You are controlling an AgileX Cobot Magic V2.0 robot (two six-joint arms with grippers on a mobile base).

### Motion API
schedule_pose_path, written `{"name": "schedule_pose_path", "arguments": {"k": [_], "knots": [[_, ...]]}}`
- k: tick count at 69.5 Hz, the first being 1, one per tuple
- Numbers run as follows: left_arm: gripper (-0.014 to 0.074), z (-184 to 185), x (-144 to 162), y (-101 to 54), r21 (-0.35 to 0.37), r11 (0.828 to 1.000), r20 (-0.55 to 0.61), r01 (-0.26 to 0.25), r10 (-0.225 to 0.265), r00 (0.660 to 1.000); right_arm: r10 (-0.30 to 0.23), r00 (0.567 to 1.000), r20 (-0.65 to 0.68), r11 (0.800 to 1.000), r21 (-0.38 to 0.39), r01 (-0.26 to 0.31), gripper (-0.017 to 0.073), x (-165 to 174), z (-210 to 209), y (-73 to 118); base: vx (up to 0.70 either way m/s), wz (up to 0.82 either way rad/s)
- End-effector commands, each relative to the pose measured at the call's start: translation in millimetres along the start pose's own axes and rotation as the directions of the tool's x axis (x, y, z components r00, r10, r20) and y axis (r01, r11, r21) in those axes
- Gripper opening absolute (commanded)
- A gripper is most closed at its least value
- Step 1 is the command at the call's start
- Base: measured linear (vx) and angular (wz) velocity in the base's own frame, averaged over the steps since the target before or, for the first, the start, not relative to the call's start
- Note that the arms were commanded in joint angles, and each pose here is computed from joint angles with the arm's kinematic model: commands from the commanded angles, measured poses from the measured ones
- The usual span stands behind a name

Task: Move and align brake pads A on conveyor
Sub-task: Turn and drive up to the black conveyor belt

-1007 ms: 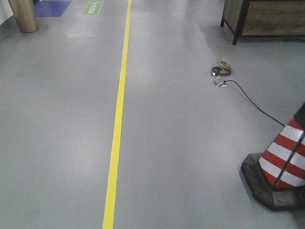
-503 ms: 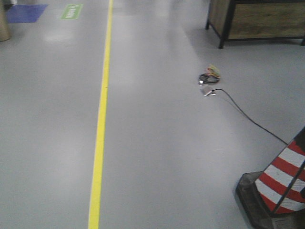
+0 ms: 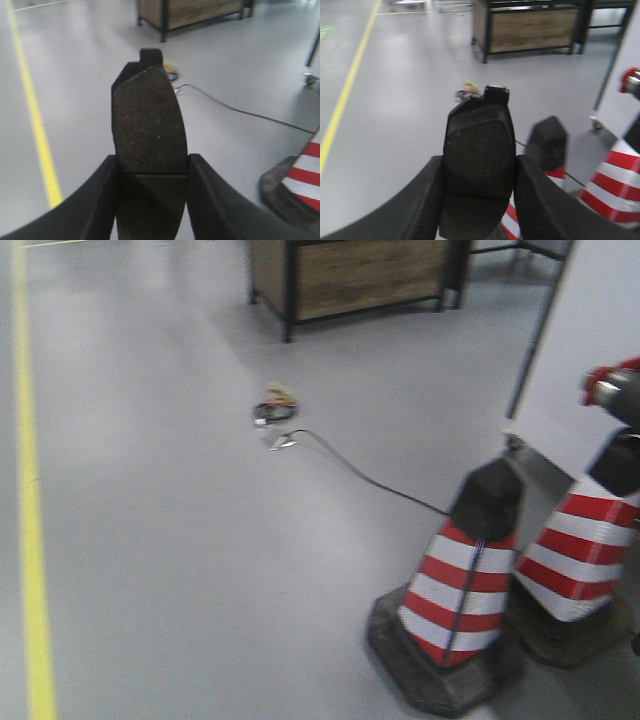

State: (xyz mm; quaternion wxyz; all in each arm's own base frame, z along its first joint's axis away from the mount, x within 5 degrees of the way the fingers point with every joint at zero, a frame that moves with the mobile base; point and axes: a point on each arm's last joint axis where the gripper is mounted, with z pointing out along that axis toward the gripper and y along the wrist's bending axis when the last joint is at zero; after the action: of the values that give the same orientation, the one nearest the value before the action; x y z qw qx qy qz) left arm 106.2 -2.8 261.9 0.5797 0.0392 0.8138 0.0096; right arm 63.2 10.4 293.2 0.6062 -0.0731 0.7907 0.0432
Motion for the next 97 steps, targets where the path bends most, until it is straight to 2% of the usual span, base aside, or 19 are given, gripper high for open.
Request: {"name": "schedule_pose_path", "arguments": {"k": [1,97], "knots": [[-0.0006,-1.8,-17.6,1.5,-0.011,1.000,0.116,0.010,-0.009,0.993,-0.008,0.993,0.118,1.000,0.004,0.007,-0.0007,-17.8,-3.4,-0.4,0.21,-0.87],[-0.0006,-1.8,-17.6,1.5,-0.011,1.000,0.116,0.010,-0.009,0.993,-0.008,0.993,0.118,1.000,0.004,0.007,-0.0007,-17.8,-3.4,-0.4,0.17,-0.78]]}}
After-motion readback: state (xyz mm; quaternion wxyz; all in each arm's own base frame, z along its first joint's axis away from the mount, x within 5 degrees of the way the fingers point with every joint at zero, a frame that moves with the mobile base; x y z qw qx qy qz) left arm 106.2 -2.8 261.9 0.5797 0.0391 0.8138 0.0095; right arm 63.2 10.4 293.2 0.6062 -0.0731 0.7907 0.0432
